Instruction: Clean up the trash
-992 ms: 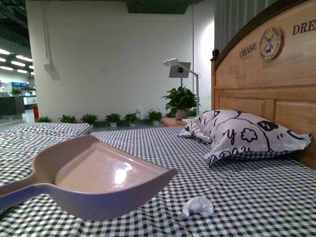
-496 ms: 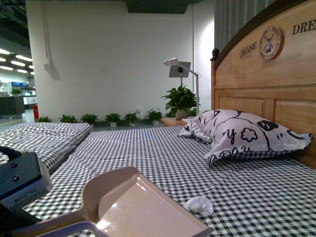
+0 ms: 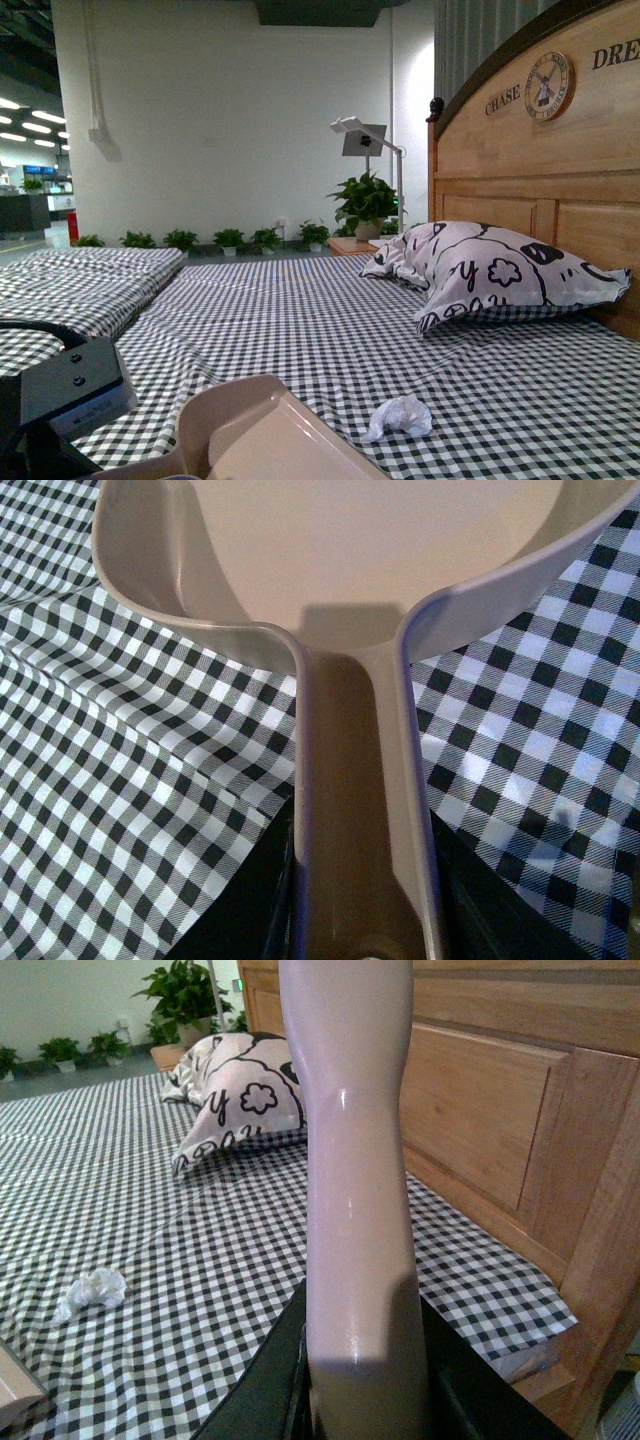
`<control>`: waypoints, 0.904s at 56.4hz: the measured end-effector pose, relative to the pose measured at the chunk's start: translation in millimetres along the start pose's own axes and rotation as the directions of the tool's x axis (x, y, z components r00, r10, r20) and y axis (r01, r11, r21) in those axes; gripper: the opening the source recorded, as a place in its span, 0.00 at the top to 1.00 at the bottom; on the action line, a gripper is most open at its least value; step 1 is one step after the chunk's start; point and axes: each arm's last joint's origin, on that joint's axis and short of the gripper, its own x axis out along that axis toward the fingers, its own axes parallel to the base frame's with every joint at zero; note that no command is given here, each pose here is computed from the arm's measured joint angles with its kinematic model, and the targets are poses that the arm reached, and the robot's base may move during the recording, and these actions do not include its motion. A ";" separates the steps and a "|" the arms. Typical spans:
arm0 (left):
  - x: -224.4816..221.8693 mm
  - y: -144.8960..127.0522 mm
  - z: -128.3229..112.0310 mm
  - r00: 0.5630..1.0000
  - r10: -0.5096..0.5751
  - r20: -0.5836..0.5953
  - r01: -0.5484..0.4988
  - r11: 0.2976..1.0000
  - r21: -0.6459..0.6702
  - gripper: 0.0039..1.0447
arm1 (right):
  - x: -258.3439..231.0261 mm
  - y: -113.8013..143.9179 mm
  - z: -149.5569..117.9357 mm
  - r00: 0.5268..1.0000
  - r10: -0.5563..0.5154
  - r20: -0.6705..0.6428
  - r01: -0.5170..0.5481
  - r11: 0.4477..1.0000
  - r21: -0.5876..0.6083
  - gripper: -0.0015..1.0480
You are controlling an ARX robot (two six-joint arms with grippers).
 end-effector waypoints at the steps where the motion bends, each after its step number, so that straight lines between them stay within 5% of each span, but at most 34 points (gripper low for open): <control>1: 0.6 -0.2 0.1 1.000 -0.001 0.001 0.001 1.000 0.001 0.73 | 0.0 0.0 0.0 1.000 0.000 0.000 0.000 1.000 0.000 0.80; 51: 12.4 -4.0 0.1 0.998 -0.048 -0.039 0.049 0.999 0.005 0.73 | 0.0 0.0 0.0 1.000 0.000 0.000 0.000 1.000 0.000 0.80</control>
